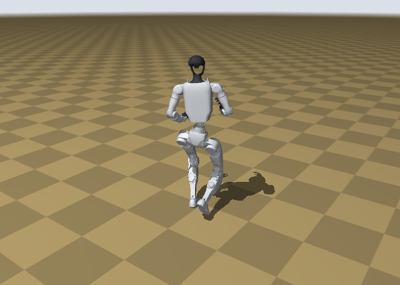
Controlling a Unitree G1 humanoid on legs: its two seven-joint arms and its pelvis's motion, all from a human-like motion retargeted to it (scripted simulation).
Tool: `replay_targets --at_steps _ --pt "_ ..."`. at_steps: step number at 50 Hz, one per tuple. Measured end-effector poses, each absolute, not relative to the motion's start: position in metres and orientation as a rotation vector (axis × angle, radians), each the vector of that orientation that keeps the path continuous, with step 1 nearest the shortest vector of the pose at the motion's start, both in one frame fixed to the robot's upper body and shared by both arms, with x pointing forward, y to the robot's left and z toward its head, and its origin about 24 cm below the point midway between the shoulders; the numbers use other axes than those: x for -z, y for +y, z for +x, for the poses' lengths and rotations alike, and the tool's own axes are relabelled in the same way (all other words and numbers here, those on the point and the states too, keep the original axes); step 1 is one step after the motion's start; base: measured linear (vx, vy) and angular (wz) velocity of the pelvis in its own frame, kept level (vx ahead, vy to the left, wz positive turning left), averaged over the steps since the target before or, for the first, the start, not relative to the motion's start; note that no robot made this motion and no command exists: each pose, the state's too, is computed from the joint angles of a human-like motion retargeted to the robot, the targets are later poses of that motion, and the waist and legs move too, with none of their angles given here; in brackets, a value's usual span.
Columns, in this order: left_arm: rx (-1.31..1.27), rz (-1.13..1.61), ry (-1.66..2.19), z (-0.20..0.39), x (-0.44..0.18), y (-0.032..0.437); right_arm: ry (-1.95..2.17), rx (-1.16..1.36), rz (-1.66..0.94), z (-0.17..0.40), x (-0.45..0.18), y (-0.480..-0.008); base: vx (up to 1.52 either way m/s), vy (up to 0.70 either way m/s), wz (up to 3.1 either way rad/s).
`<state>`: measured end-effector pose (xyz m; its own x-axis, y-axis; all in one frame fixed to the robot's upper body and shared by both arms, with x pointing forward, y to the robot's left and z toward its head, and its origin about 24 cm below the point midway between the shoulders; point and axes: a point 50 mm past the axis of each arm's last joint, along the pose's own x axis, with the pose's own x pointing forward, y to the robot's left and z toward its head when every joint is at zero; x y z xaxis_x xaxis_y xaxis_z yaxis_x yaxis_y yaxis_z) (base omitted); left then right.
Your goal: Sport exercise
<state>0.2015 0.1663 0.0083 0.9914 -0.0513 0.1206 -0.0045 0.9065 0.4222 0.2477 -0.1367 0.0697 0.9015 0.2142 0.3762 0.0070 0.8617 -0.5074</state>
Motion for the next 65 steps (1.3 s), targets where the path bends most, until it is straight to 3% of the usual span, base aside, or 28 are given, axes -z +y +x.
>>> replay_targets --at_steps 8,17,25,34,47,57,65 --pt "-0.088 0.539 -0.470 0.249 -0.075 0.164 -0.107 -0.136 -0.630 0.213 -0.002 -0.160 -0.02 0.05 -0.06" --pt "-0.069 0.424 -0.400 0.241 -0.061 0.155 0.043 -0.142 -0.596 0.181 0.020 -0.179 0.00 -0.05 -0.26" --pt "-0.032 0.505 -0.305 0.233 -0.038 0.161 -0.110 -0.062 -0.614 0.199 -0.008 -0.182 -0.01 -0.02 -0.19" --pt "0.064 0.473 -0.034 0.196 0.017 0.163 -0.321 -0.085 -0.464 0.224 -0.050 -0.155 -0.02 -0.07 -0.27" --pt "0.007 0.484 0.053 0.184 0.027 0.182 -0.724 0.138 -0.553 0.268 -0.137 -0.158 -0.04 -0.04 -0.31" --pt "-0.010 0.395 -0.002 0.169 0.015 0.183 -0.503 -0.009 -0.548 0.252 -0.079 -0.149 0.01 0.08 0.06" --pt "-0.042 0.414 -0.254 0.200 -0.028 0.176 -0.234 -0.046 -0.626 0.225 -0.017 -0.157 -0.01 0.04 -0.20"
